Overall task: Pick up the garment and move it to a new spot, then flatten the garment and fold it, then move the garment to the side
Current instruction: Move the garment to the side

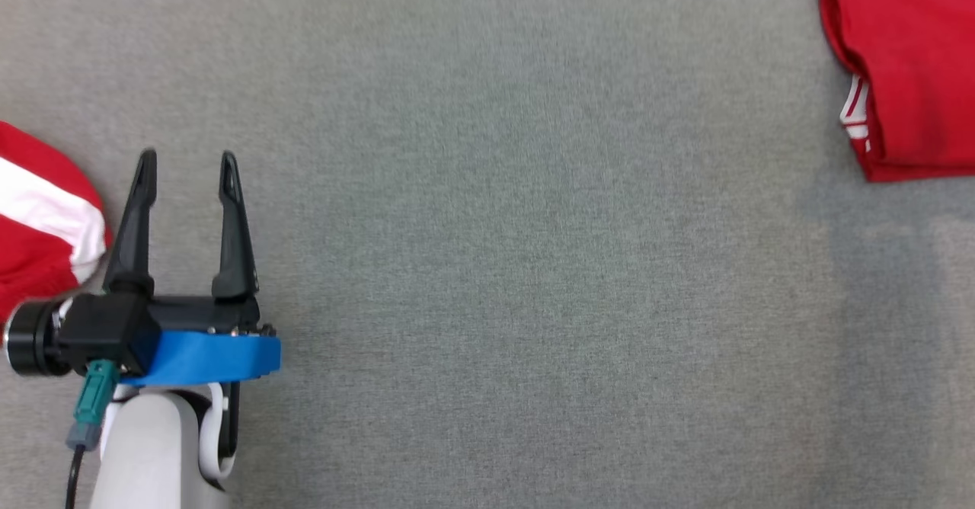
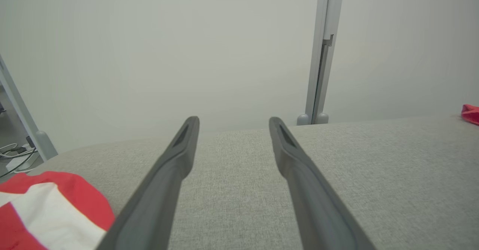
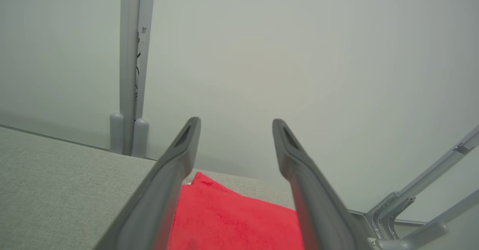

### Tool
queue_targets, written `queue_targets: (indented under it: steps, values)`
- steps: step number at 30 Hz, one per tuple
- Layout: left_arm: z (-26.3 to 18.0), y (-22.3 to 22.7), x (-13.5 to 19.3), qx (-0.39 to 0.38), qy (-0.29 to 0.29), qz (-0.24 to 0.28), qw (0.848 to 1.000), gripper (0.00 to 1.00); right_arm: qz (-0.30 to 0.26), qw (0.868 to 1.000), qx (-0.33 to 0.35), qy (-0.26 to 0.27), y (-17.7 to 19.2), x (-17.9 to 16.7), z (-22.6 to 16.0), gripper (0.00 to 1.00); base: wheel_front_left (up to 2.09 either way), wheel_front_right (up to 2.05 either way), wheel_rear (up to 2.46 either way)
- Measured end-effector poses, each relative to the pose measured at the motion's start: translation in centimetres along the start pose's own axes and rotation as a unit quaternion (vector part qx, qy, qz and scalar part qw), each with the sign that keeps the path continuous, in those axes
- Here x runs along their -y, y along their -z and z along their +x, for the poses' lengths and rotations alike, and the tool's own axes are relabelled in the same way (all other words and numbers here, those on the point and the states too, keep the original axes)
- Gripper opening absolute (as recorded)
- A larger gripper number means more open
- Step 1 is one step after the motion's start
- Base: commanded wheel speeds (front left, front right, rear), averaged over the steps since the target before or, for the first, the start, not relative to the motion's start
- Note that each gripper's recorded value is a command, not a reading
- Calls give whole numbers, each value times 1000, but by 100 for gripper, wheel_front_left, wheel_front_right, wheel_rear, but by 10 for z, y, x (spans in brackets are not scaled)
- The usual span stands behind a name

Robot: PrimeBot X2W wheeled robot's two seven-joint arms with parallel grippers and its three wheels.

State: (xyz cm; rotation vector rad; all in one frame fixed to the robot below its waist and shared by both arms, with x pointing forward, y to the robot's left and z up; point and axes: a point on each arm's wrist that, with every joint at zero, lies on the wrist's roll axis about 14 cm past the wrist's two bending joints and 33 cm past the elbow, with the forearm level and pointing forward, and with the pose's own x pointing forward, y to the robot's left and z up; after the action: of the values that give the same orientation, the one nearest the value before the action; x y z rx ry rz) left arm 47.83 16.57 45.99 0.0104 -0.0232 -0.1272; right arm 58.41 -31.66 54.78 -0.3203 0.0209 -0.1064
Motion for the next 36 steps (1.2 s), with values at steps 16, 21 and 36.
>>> queue_targets:
  steps: [16,21,36]
  values:
    - [-77,-31,-23,8,-55,5,998,100,95,984,78,-126,-37,-113,-91,100,0,0,0]
    - [-91,-35,-22,10,-57,4,998,100,133,981,80,-119,-31,-115,-122,100,0,0,0]
    - [-115,-38,-12,12,-52,-2,999,100,188,977,52,-83,-16,-115,-204,100,0,0,0]
